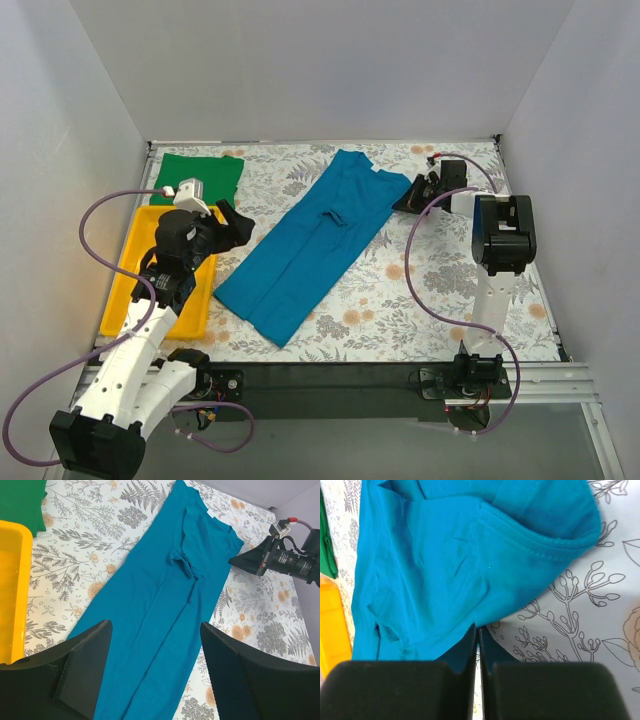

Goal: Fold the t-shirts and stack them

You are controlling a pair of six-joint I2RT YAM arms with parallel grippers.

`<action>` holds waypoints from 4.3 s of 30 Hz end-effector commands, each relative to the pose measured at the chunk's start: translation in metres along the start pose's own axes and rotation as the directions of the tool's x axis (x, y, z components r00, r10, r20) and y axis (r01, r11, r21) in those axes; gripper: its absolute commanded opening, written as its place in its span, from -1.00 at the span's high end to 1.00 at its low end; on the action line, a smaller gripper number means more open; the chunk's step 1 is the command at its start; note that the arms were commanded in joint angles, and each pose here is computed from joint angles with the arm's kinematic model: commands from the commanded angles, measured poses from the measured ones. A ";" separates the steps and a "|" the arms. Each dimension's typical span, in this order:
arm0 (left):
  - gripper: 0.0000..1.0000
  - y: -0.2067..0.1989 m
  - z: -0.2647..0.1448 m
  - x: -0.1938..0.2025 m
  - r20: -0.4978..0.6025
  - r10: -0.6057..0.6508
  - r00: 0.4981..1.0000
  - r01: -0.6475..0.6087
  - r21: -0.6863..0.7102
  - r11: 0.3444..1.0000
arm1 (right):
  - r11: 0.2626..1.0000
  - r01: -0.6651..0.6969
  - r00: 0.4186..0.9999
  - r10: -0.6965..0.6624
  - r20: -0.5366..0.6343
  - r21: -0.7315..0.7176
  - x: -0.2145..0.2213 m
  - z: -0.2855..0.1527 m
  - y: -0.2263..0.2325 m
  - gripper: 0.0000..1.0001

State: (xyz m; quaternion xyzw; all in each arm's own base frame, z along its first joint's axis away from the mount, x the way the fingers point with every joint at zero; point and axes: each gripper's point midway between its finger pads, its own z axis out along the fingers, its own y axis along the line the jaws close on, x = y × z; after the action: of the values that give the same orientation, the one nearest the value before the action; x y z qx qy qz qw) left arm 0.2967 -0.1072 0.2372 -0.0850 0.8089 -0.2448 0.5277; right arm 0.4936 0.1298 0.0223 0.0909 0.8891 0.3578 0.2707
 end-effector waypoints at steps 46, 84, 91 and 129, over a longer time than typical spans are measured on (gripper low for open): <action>-0.21 0.037 0.072 0.169 -0.645 0.021 0.764 -0.080 -0.062 0.995 | -0.358 0.784 -0.294 -0.934 0.205 -0.508 0.307 -0.093 0.172 -0.64; 0.95 0.032 0.070 0.199 -0.718 -0.029 0.696 0.002 -0.038 0.999 | -0.321 0.763 -0.385 -0.923 0.003 -0.561 0.360 -0.115 0.129 0.61; 1.00 0.020 0.059 0.197 -0.726 -0.059 0.685 0.061 -0.024 0.998 | -0.319 0.736 -0.418 -0.908 -0.030 -0.598 0.365 -0.134 0.103 0.60; 0.11 -0.035 -0.002 0.200 -0.732 -0.063 0.678 0.215 0.115 0.970 | 0.991 0.126 0.983 -0.132 -0.130 -0.054 0.083 -0.121 -0.020 -0.25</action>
State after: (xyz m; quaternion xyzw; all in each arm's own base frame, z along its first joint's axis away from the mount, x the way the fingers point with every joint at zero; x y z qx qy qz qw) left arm 0.2306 -0.1953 0.0788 -0.0182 0.9298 -0.3265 0.1690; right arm 0.3253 0.0709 0.0342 -0.0255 0.9176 0.3336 0.2147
